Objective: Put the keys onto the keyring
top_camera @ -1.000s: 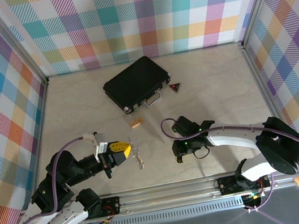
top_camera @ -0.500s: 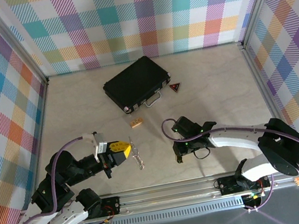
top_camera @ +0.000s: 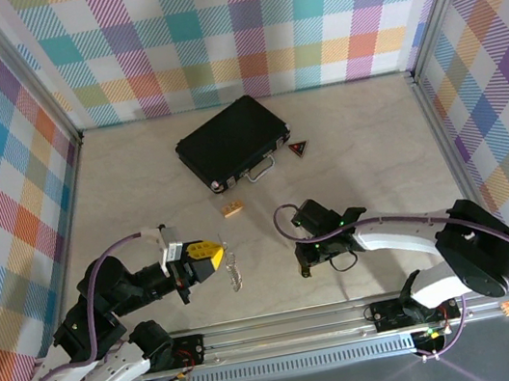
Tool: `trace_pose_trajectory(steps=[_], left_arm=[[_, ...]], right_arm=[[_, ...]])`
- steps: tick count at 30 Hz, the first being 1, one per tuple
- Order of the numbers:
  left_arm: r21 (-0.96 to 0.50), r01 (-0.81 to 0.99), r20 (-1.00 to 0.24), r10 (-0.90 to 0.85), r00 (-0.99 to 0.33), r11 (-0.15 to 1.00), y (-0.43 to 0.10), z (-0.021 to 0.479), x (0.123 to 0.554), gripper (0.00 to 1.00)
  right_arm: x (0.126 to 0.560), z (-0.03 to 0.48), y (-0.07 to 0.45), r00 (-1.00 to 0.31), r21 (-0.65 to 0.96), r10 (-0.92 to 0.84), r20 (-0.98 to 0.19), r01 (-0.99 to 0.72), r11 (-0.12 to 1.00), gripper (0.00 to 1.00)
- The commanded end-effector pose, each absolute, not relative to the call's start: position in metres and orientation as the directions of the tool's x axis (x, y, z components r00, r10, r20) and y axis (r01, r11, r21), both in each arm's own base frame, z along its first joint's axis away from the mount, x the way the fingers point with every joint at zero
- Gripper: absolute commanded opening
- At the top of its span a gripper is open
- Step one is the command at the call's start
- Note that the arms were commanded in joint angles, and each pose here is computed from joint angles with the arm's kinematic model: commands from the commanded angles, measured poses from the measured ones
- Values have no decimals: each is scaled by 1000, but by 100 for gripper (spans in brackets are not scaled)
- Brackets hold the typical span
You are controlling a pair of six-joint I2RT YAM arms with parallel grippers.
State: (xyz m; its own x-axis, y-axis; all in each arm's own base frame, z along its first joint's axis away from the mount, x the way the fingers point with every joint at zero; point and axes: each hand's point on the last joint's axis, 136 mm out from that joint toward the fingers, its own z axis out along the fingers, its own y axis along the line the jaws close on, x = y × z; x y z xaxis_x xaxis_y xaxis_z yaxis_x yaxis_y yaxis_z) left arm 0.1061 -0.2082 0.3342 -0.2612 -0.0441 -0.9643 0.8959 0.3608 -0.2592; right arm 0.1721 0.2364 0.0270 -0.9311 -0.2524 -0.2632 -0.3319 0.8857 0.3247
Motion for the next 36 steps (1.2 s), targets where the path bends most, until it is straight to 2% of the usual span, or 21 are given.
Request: trace_pose_trajectory(steps=[1,5,13,18,22,28,36], left_arm=[[-257,905,-966,-88,-241,340,-209,345,106,0],[-257,905,-967,-87,-241,339,-210,345,106,0],[-255,906,-967,-86,-240,338,-209,345,105,0],[-254,909,-967,-83,-240,332,-209,345,104,0],[-249,910,-968,-88,-233,332,-208,347,103,0],[-245,907,-970,-80,-231,342,-208,346,104,0],[-234,896,-970,-23,-243,379,-203,335,105,0]], right_arm=[[173,26,238,-924,306,-277,-264,-353,884,18],[175,26,239,-922,297,-286,-262,-360,884,16],[175,29,237,-920,286,-290,-265,-362,887,4],[173,36,231,-923,267,-289,-255,-355,896,2],[163,38,217,-943,187,-306,-128,-326,927,0],[133,31,204,-945,116,-292,148,-276,954,0],[115,24,207,-887,152,-315,337,-279,948,0]])
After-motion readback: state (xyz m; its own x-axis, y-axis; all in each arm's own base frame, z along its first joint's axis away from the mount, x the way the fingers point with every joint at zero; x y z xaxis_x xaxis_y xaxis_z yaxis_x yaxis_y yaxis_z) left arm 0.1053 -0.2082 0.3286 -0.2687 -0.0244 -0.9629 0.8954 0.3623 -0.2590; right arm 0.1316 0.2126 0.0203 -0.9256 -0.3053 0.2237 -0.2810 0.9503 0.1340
